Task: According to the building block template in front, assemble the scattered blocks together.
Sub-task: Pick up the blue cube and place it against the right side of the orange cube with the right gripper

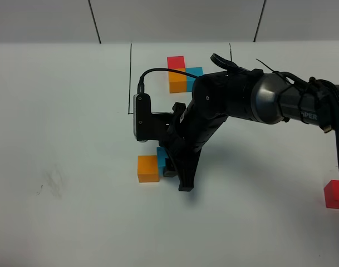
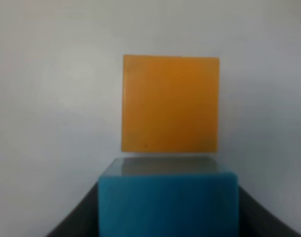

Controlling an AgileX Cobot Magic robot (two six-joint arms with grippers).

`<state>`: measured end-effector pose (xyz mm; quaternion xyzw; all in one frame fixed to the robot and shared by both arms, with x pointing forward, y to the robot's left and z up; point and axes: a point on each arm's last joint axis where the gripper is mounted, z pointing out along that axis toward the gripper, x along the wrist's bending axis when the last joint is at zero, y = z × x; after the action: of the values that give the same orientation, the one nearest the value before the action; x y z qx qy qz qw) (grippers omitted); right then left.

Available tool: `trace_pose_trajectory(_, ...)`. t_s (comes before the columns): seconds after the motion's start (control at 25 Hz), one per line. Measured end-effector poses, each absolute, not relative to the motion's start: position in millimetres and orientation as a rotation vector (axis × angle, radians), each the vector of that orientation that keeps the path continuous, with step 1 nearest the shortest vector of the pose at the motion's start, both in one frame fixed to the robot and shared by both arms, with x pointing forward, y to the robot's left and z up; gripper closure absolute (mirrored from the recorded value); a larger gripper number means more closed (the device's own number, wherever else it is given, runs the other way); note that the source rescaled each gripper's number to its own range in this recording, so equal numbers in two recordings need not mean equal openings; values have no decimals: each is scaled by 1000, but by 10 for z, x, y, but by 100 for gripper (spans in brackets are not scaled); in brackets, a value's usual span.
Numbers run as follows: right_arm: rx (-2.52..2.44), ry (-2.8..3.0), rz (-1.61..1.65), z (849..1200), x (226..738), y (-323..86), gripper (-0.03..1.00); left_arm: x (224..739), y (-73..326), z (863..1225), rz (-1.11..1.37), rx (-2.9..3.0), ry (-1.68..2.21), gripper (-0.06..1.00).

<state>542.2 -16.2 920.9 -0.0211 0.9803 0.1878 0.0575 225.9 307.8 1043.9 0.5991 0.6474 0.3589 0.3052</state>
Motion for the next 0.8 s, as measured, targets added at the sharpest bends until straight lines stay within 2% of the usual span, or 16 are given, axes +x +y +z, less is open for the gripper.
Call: trace_pose_trajectory(0.8,-58,3012,538,9026,5454,-132,54,2259,3078,10439,950,1586,1714,94)
